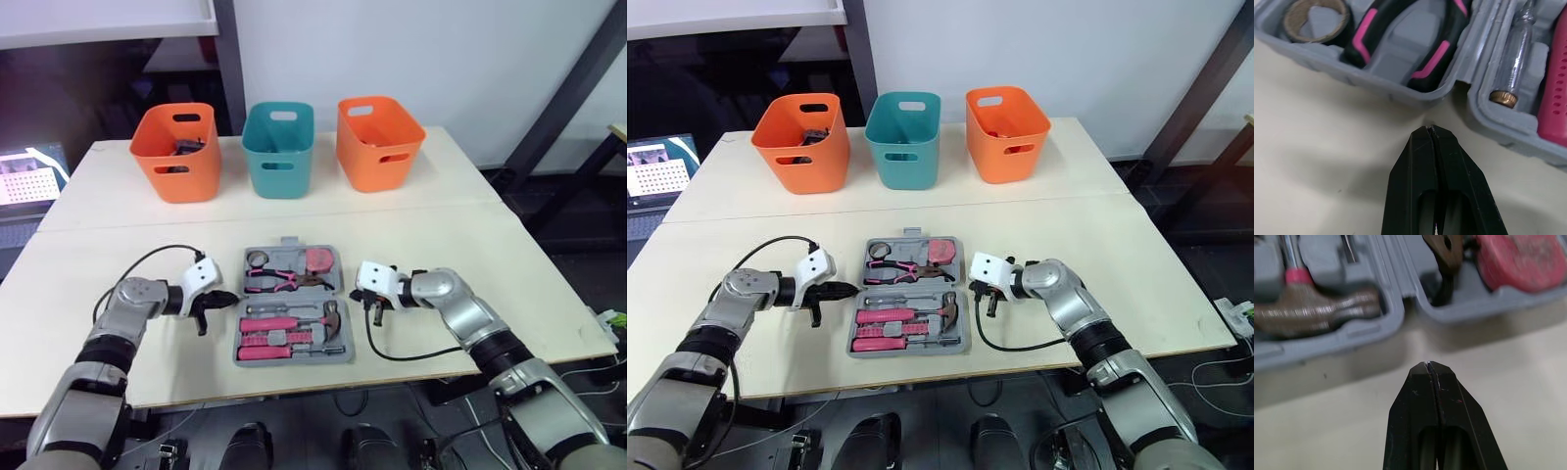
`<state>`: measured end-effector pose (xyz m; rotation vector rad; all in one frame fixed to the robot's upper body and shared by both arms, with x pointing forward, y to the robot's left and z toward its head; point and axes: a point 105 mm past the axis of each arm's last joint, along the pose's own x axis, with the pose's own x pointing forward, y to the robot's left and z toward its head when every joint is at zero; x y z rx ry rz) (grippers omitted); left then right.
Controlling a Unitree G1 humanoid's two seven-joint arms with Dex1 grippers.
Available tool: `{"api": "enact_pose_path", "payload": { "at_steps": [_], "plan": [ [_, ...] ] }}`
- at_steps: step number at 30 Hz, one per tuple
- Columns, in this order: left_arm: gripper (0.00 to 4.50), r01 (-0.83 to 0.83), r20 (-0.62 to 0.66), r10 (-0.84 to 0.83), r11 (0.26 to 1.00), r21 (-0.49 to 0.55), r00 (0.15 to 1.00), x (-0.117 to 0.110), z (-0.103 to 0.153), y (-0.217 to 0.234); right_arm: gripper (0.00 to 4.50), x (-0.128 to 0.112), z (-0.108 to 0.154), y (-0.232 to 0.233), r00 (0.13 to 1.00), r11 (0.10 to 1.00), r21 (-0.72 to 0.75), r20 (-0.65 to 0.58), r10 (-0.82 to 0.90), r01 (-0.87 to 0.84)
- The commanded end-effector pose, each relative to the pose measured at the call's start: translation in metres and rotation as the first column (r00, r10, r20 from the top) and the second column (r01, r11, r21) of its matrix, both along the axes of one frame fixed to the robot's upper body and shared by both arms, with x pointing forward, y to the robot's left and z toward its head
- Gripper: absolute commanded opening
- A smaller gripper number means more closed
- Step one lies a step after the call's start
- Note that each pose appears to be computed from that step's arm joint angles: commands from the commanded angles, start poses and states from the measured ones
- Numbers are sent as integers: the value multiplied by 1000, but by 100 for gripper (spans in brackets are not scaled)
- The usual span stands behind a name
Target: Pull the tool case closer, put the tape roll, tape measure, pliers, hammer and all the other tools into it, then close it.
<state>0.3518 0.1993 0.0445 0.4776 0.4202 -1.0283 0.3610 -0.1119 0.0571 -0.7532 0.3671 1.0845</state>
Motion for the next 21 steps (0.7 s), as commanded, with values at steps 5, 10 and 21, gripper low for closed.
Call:
{"api": "enact_pose_path", "payload": {
  "at_steps": [5, 10, 21],
  "plan": [
    [2, 56, 25, -55, 997, -44, 998, 6, 3, -33, 0, 9, 17, 27, 996, 996, 33, 22, 82, -83],
    [2, 47, 26, -45, 997, -64, 999, 6, 0, -40, 0, 3, 11, 31, 992, 992, 23, -17, 123, -122],
    [2, 33, -29, -35, 996, -82, 999, -9, -10, -36, 0, -5, 3, 37, 988, 988, 53, -43, 147, -144]
  ]
}}
